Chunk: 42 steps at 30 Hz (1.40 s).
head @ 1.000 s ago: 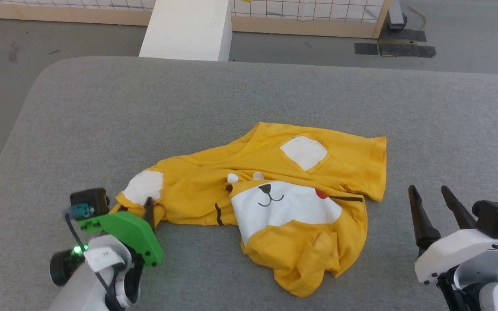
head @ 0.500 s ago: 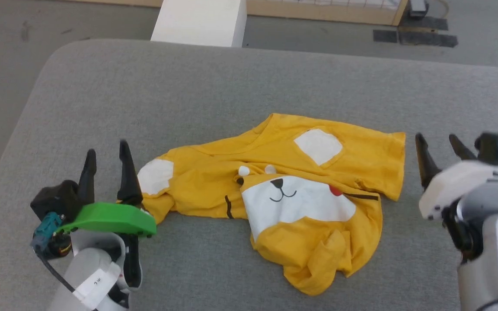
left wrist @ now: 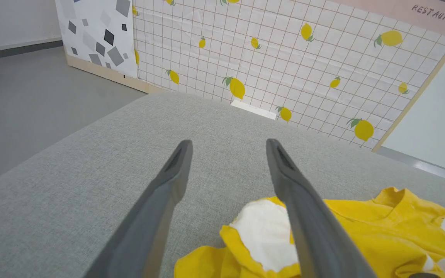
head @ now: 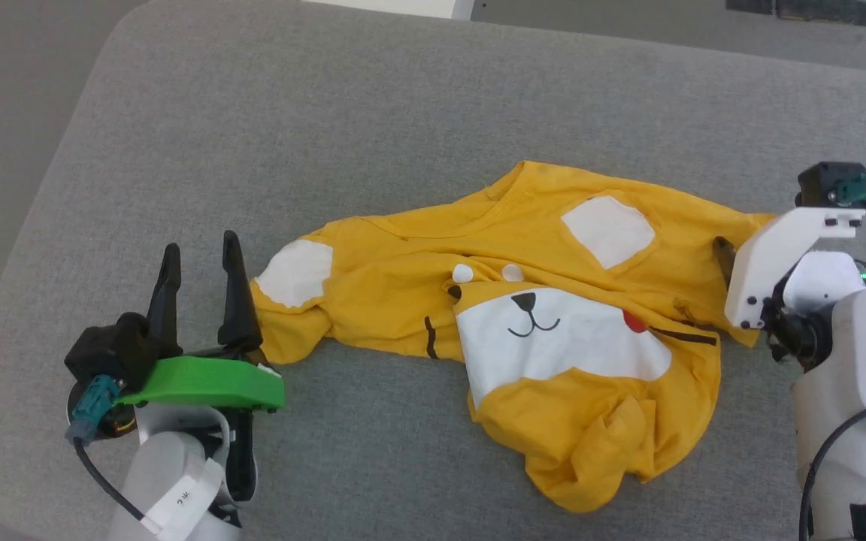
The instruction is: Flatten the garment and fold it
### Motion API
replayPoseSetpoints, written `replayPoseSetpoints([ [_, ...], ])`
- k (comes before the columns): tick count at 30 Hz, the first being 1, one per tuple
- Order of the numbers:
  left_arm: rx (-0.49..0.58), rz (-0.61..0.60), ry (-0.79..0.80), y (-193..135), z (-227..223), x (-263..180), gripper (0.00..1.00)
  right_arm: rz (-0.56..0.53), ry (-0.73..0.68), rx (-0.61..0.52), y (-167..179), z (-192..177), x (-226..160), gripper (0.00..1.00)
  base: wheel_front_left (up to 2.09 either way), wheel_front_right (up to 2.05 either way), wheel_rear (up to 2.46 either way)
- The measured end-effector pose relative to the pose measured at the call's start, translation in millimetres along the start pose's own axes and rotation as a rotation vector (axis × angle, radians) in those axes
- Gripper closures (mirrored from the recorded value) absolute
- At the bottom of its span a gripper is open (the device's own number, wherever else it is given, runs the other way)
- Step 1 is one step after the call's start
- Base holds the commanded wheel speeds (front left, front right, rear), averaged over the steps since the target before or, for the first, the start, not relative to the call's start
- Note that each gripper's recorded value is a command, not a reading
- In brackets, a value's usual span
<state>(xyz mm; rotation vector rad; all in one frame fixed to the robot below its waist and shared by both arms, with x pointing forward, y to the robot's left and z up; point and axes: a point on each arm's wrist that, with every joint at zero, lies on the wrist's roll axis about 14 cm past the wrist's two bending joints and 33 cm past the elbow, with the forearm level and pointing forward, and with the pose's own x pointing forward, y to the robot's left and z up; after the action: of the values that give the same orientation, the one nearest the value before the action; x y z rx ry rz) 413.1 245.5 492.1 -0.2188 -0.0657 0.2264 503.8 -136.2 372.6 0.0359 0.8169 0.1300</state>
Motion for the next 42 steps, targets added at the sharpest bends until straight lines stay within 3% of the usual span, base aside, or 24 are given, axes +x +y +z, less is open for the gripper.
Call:
replayPoseSetpoints([
  [1, 0.002, 0.003, 0.005, 2, -2, 0, 0.00, 0.003, 0.010, -0.006, 2, 0, 2, 0.52, 0.00, 0.00, 0.00],
  [2, 0.003, 0.007, 0.010, 4, -3, 0, 0.00, 0.003, 0.012, -0.014, 3, 2, 3, 0.70, 0.00, 0.00, 0.00],
  [3, 0.004, 0.009, 0.015, 6, -5, -1, 0.00, -0.002, 0.008, -0.022, 2, 4, 3, 1.00, 0.00, 0.00, 0.00],
  [11, 0.004, -0.006, 0.043, 3, -14, -1, 0.00, -0.100, -0.127, -0.017, -37, 28, -18, 1.00, 0.00, 0.00, 0.00],
  [19, 0.025, -0.038, 0.189, -1, -49, -3, 0.00, -0.196, -0.183, -0.007, -78, 20, -53, 1.00, 0.00, 0.00, 0.00],
  [28, 0.089, 0.051, 0.472, 16, -80, 8, 0.00, -0.221, -0.191, 0.015, -90, 11, -74, 1.00, 0.00, 0.00, 0.00],
  [39, 0.089, 0.068, 0.775, 23, -118, 10, 0.00, -0.191, -0.132, 0.025, -83, -4, -64, 1.00, 0.00, 0.00, 0.00],
  [42, 0.111, 0.048, 0.874, 23, -124, 10, 0.76, -0.192, -0.118, 0.026, -85, -7, -64, 1.00, 0.00, 0.00, 0.00],
])
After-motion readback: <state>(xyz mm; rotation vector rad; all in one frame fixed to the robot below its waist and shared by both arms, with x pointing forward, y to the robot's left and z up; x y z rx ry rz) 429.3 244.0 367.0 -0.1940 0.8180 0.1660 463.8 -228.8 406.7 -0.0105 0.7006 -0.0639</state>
